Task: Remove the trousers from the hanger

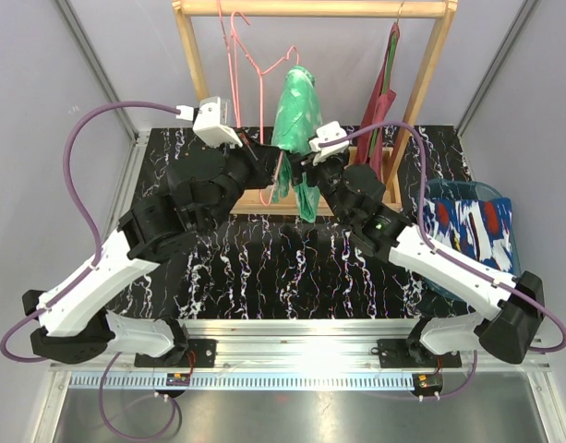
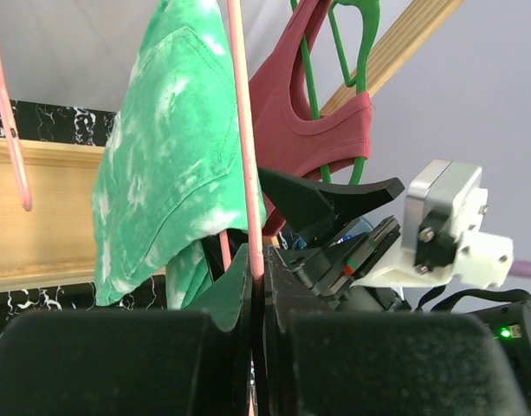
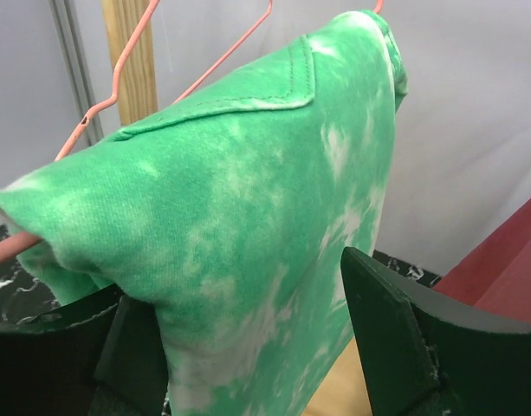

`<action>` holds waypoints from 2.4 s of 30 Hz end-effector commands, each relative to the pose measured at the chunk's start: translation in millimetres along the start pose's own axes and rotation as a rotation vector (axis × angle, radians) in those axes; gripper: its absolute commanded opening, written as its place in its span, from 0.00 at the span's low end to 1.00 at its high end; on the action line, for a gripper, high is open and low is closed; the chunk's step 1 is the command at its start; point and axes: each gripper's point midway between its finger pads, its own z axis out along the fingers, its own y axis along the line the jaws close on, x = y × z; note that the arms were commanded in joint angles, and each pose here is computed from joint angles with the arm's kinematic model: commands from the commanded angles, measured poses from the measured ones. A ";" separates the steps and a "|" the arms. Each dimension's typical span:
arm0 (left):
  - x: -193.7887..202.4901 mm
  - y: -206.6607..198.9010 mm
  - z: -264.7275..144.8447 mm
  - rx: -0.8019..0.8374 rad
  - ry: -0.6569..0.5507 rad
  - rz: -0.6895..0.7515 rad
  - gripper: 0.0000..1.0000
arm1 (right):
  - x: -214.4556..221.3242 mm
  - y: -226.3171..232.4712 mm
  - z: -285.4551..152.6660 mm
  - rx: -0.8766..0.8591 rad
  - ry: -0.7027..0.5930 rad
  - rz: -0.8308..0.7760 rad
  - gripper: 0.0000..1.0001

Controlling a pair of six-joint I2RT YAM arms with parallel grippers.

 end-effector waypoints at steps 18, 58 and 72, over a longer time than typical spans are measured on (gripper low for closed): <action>-50.1 -26.3 -12.8 0.053 -0.101 0.015 0.00 | -82.9 -5.1 18.0 -0.012 -0.216 -0.334 0.02; 149.9 124.2 -35.5 -0.232 0.219 0.110 0.00 | -306.7 -190.9 -139.0 0.548 -0.259 -0.349 0.00; 152.3 128.5 -48.7 -0.186 0.247 0.133 0.00 | -182.9 -282.8 -208.1 1.039 0.078 -0.638 0.00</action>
